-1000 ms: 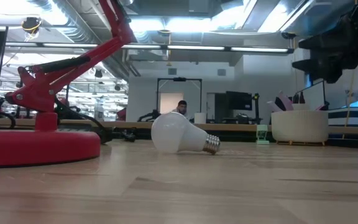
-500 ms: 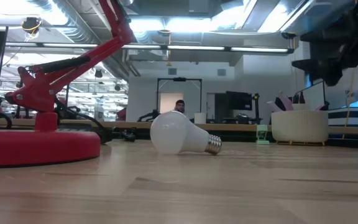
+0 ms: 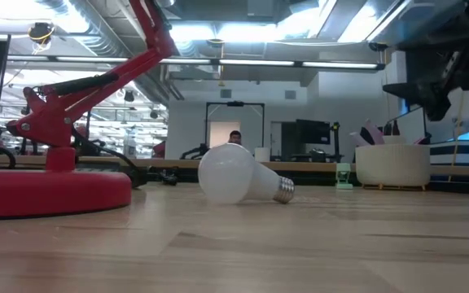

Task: Screw lightbulb
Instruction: Insert the light bulb into the orange desk lamp

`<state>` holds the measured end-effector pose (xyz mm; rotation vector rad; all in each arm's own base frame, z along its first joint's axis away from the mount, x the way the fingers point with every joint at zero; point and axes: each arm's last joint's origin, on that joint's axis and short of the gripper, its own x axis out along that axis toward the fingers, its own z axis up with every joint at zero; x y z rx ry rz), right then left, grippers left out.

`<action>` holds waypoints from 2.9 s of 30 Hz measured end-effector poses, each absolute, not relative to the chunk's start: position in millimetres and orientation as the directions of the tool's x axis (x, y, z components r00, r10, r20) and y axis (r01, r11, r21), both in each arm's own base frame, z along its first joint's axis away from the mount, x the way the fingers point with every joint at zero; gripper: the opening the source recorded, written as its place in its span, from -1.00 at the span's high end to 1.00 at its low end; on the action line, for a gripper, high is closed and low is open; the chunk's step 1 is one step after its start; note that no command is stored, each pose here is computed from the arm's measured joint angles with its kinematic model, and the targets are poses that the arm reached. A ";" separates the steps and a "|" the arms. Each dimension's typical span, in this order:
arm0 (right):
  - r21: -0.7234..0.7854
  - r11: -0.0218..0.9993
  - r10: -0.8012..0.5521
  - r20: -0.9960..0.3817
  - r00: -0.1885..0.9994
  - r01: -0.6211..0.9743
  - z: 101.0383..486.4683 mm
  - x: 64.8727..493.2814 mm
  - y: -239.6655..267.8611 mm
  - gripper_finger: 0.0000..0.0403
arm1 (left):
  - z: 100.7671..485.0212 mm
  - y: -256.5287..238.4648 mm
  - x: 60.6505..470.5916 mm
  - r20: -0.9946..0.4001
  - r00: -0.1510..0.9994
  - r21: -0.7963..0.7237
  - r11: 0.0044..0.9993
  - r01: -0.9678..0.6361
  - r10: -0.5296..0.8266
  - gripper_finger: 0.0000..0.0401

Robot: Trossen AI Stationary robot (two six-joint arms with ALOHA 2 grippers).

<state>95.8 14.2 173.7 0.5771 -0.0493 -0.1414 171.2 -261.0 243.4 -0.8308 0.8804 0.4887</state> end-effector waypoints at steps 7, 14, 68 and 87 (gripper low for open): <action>0.435 0.900 0.016 -0.070 0.997 0.016 167.9 109.8 22.7 -0.77 | 216.5 -265.3 193.1 -0.839 0.534 -0.364 0.623 -0.692 0.104 -0.64; 0.311 0.947 0.138 -0.154 0.978 -0.084 162.0 132.7 32.7 -0.77 | 197.6 -262.4 218.8 -0.829 0.541 -0.392 0.541 -0.744 0.144 -0.64; 0.019 0.995 -0.069 -0.585 0.808 0.098 110.1 274.5 42.5 -0.77 | 136.9 -137.0 363.2 -0.641 0.553 -0.025 0.706 -0.707 0.532 -0.64; 0.147 0.989 0.100 -0.540 0.836 -0.023 97.8 279.2 79.6 -0.77 | 120.9 -121.0 371.5 -0.616 0.514 -0.018 0.642 -0.767 0.597 -0.64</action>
